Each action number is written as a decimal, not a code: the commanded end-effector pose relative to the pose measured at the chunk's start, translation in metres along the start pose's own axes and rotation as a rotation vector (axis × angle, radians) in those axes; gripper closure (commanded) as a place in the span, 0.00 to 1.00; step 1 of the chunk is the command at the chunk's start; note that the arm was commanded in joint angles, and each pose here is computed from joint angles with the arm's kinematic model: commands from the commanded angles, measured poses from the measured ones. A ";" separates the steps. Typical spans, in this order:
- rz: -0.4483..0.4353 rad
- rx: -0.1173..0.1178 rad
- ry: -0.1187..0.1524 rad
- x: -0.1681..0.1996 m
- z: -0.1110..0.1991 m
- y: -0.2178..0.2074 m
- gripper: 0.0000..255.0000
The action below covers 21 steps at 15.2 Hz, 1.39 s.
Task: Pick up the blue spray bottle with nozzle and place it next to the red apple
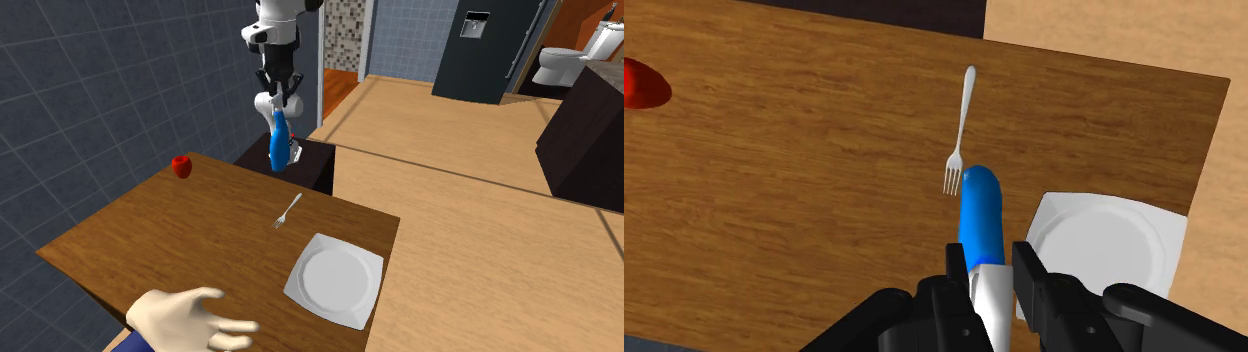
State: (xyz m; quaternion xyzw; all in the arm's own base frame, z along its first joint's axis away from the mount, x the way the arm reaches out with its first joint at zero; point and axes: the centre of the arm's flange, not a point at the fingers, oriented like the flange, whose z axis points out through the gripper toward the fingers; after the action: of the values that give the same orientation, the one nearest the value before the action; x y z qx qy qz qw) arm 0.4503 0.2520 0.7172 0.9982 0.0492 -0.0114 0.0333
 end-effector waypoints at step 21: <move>-0.002 0.001 0.000 0.015 0.068 0.283 1.00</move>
State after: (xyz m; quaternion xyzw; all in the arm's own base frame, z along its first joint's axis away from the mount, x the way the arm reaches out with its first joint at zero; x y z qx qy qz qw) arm 0.4898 -0.0181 0.6704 0.9982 0.0492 -0.0119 0.0325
